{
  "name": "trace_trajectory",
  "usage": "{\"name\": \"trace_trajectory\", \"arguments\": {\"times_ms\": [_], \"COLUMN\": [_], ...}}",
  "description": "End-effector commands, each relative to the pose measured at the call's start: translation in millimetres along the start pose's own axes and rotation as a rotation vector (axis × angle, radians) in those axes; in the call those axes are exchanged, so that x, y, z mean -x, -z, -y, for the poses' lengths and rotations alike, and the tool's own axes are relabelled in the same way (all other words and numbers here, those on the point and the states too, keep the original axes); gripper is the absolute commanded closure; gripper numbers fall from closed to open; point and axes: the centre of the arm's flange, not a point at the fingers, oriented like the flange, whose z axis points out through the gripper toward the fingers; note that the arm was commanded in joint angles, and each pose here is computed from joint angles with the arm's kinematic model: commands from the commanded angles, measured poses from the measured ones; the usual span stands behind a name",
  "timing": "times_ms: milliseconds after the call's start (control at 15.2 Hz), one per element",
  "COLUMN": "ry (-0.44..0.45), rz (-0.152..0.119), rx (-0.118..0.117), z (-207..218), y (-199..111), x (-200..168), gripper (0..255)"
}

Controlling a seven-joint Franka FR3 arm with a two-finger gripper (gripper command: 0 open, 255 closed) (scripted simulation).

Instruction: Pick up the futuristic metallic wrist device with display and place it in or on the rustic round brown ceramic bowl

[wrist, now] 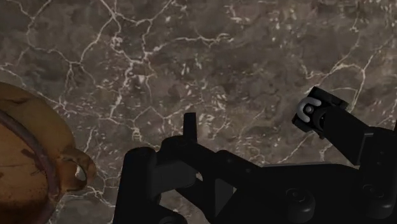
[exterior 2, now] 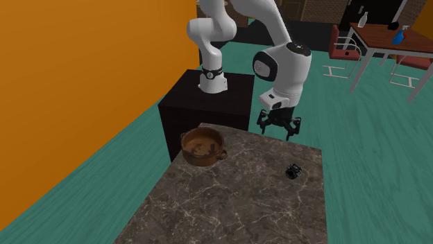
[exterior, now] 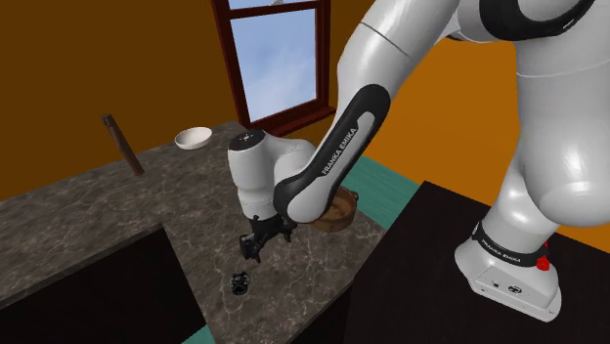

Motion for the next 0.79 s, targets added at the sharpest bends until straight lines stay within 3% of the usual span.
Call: {"name": "trace_trajectory", "arguments": {"times_ms": [0,528,726], "ry": [-0.009,-0.038,-0.039], "rz": [-0.007,-0.03,-0.031], "rx": [-0.002,-0.013,-0.013], "z": [20,98,101], "y": [-16,-77,-90], "x": [-7,-37,-39], "gripper": [0,0,0]}}
